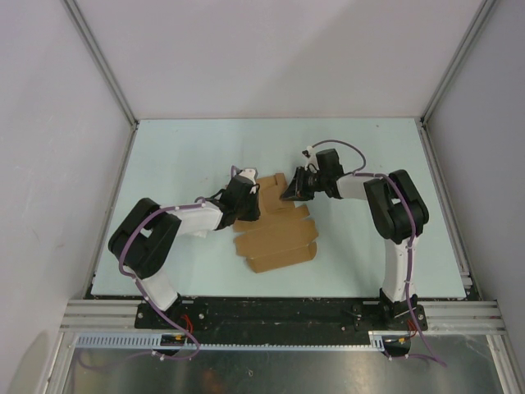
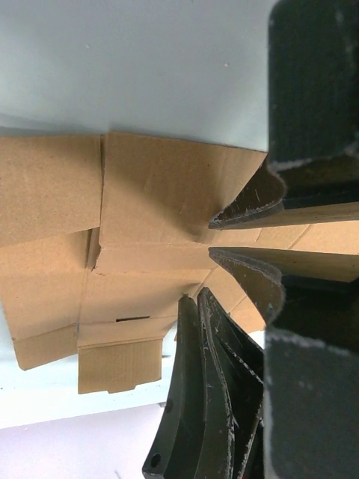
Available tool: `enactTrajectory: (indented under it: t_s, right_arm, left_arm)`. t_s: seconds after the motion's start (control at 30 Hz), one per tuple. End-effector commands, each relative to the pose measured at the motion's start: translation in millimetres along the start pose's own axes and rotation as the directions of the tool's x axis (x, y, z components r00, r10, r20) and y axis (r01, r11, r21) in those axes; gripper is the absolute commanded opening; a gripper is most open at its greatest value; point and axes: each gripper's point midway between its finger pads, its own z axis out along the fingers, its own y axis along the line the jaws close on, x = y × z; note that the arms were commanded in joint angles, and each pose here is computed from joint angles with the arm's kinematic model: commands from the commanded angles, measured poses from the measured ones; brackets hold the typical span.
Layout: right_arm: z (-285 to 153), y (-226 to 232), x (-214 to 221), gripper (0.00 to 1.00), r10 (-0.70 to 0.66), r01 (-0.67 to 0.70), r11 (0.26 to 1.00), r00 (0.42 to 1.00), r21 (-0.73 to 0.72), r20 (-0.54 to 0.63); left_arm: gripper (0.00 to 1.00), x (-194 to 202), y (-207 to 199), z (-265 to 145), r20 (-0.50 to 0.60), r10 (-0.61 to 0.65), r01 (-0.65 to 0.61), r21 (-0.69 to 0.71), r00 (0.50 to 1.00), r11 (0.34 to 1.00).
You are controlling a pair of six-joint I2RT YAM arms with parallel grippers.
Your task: Fold the paper box
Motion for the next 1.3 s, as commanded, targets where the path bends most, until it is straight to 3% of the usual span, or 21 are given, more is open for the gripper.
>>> enactTrajectory:
  t_s: [0.0, 0.37, 0.67, 1.0, 1.27]
  right_arm:
    - [8.1, -14.7, 3.8, 0.21, -0.017, 0.019, 0.998, 1.000, 0.061, -0.017]
    - [-4.2, 5.2, -11.2, 0.23, -0.048, 0.048, 0.998, 0.999, 0.027, -0.004]
    - [-60.4, 39.7, -82.3, 0.26, -0.093, 0.093, 0.996, 0.983, 0.004, 0.158]
    - [-47.7, 4.1, -127.6, 0.27, -0.091, 0.076, 0.990, 0.988, 0.116, 0.129]
    - [-21.7, -26.3, -150.8, 0.20, -0.093, 0.070, 0.975, 0.991, 0.212, 0.096]
  left_arm:
    - [0.27, 10.1, -5.8, 5.2, -0.042, 0.019, -0.017, 0.031, 0.999, 0.999]
    - [0.27, 11.2, -4.5, 5.2, -0.044, 0.019, -0.018, 0.029, 0.999, 0.999]
    - [0.27, 12.2, -3.4, 4.9, -0.046, 0.019, -0.018, 0.025, 0.999, 1.000]
    - [0.27, 11.9, -3.3, 5.1, -0.047, 0.039, -0.038, 0.028, 0.998, 0.999]
    - [0.27, 11.1, -3.4, 7.4, -0.048, 0.050, -0.049, 0.028, 0.998, 0.998]
